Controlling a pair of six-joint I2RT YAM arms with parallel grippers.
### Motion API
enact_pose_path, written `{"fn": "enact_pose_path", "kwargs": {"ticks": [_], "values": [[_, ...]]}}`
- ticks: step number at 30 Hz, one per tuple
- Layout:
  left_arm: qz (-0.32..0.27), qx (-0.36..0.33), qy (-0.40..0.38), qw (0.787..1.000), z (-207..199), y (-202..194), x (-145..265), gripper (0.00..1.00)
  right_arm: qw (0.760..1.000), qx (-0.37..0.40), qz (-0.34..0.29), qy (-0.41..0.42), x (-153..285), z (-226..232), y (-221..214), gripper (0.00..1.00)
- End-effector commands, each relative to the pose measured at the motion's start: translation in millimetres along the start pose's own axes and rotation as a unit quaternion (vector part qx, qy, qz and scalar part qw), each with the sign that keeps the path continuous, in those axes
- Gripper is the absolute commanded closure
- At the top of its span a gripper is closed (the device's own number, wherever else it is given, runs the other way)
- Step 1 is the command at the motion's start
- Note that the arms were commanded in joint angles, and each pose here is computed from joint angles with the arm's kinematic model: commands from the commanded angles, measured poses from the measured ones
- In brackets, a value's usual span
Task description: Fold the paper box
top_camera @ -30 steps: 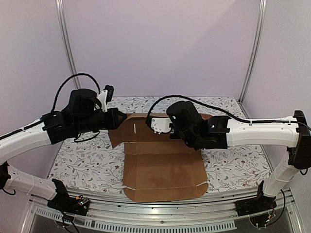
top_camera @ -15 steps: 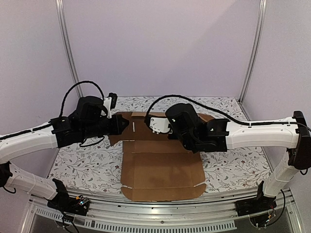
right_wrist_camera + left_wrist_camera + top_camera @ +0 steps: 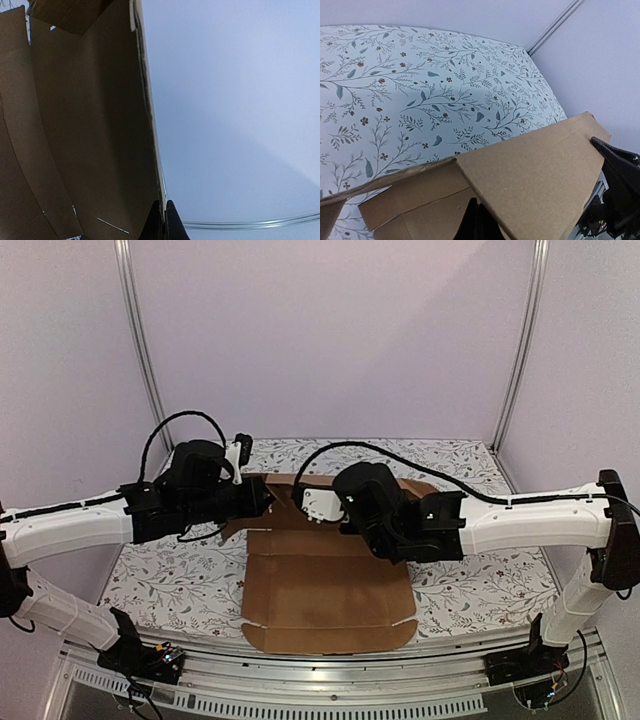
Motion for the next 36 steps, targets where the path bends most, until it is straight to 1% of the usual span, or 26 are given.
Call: {"fn": "enact_pose_path", "kwargs": {"ticks": [1,3,4,11,15,23,29,32,36], "values": [[-0.027,0.014,-0.037,0.999,-11.7,16.4,-1.1,1.00,1.000,-0.023,-0.004,0.000,-0.4,8.2,3.5,1.00],[-0.029,0.018,-0.046,0.998,-13.6,17.2,-0.3,1.00,1.000,-0.022,-0.002,0.001,-1.1,10.5,2.8,1.00],[-0.043,0.021,-0.054,0.997,-16.1,22.3,0.6,1.00,1.000,-0.023,-0.002,0.003,-1.0,11.5,2.7,1.00],[-0.085,0.045,-0.091,0.991,-22.1,29.2,4.7,1.00,1.000,-0.021,0.002,0.014,-0.2,17.2,0.1,1.00],[-0.092,0.056,-0.098,0.989,-21.2,27.1,5.2,1.00,1.000,-0.020,0.007,0.018,-0.3,19.9,-2.7,1.00],[-0.057,0.048,-0.074,0.994,-13.4,16.2,7.8,1.00,1.000,-0.024,0.012,0.009,-0.9,16.1,-1.6,1.00],[-0.022,0.031,-0.021,0.999,6.8,2.8,29.7,1.00,0.999,-0.032,0.016,0.005,-1.0,2.9,-0.8,1.00],[-0.006,0.023,0.002,1.000,16.8,-2.2,42.7,0.96,0.998,-0.058,0.014,0.012,0.5,-8.8,-0.2,1.00],[0.000,0.012,0.021,1.000,24.8,-6.4,61.3,0.87,0.996,-0.088,0.006,0.017,5.4,-22.1,1.8,1.00]]}}
Point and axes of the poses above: each gripper's point midway between its finger pads, its own x axis back along the fingers, its own z axis along the line the jaws close on, y = z × x, the point moved 6 cm from there along x, back along the fingers, and after that the axes turned 13 degrees about -x, right-handed, at the moved point
